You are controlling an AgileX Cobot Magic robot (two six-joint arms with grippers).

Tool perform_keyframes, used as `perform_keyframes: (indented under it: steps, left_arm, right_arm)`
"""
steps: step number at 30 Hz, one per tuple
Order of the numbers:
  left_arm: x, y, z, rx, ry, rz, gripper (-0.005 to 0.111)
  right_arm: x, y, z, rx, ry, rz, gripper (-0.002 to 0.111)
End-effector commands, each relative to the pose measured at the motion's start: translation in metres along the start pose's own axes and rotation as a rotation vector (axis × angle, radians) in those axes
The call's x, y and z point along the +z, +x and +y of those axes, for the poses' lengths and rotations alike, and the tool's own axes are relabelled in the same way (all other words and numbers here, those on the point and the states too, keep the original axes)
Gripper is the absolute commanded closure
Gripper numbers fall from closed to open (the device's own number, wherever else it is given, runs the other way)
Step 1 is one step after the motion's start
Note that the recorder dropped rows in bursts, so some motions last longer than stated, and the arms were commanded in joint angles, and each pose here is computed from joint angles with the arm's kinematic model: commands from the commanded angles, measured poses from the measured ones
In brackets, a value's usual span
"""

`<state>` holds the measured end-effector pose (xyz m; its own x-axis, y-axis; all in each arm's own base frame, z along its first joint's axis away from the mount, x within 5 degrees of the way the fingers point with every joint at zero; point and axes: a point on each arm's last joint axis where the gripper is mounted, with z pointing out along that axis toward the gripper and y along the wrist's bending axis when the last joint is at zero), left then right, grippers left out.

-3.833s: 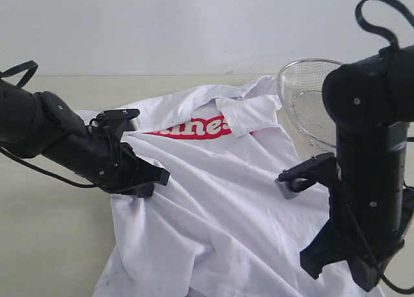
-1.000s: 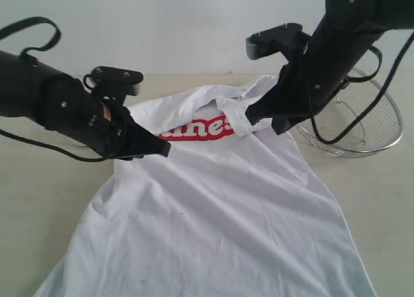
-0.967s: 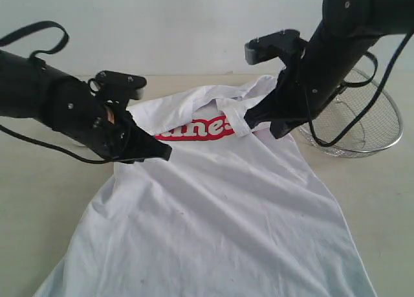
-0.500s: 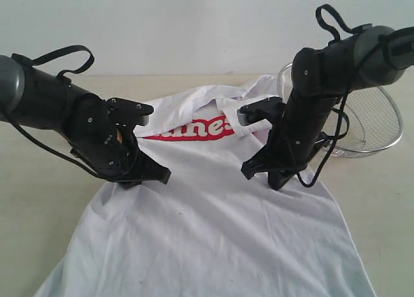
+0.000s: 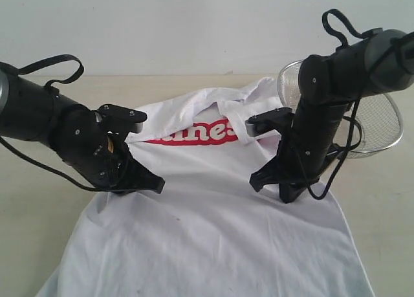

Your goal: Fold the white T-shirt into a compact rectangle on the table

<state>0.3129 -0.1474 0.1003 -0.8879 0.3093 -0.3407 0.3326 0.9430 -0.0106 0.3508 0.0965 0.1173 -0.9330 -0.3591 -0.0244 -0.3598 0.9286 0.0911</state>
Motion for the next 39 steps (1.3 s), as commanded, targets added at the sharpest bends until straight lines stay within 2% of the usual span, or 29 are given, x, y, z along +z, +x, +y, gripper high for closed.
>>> perform_keyframes:
  steps: [1, 4, 8, 11, 14, 18, 24, 29, 32, 39]
  left_arm:
    - [0.008, 0.038, 0.003, -0.02, -0.026, 0.23, 0.102]
    - [-0.001, 0.034, 0.003, -0.021, -0.023, 0.207, 0.102]
    - [-0.028, 0.01, 0.0, -0.024, 0.008, -0.002, 0.102]
    - [-0.051, -0.011, -0.001, -0.015, 0.017, -0.111, 0.102]
    - [-0.056, -0.028, -0.003, 0.013, 0.02, -0.18, 0.102]
    - [-0.046, -0.046, -0.005, 0.018, 0.027, -0.225, 0.102]
    - [-0.012, -0.062, -0.008, 0.045, 0.017, -0.17, 0.102]
    - [-0.002, -0.064, -0.008, 0.041, 0.012, -0.129, 0.102]
    - [-0.003, -0.063, -0.008, 0.041, 0.011, -0.119, 0.102]
    - [-0.002, -0.061, -0.008, 0.035, 0.01, -0.098, 0.102]
  right_arm:
    - [0.022, 0.034, -0.002, -0.003, -0.011, 0.234, 0.109]
    - [0.013, 0.033, -0.001, -0.016, -0.005, 0.194, 0.109]
    - [-0.021, 0.023, 0.002, -0.015, 0.011, -0.003, 0.109]
    - [-0.054, 0.014, 0.003, -0.025, 0.042, -0.188, 0.109]
    - [-0.08, -0.003, 0.002, -0.035, 0.072, -0.355, 0.109]
    - [-0.094, -0.038, -0.001, -0.067, 0.093, -0.449, 0.109]
    - [-0.084, -0.088, -0.012, -0.084, 0.138, -0.449, 0.109]
    - [-0.084, -0.115, -0.029, -0.086, 0.279, -0.388, 0.109]
    - [-0.081, -0.123, -0.035, -0.092, 0.327, -0.321, 0.109]
    - [-0.066, -0.122, -0.052, -0.069, 0.326, -0.227, 0.109]
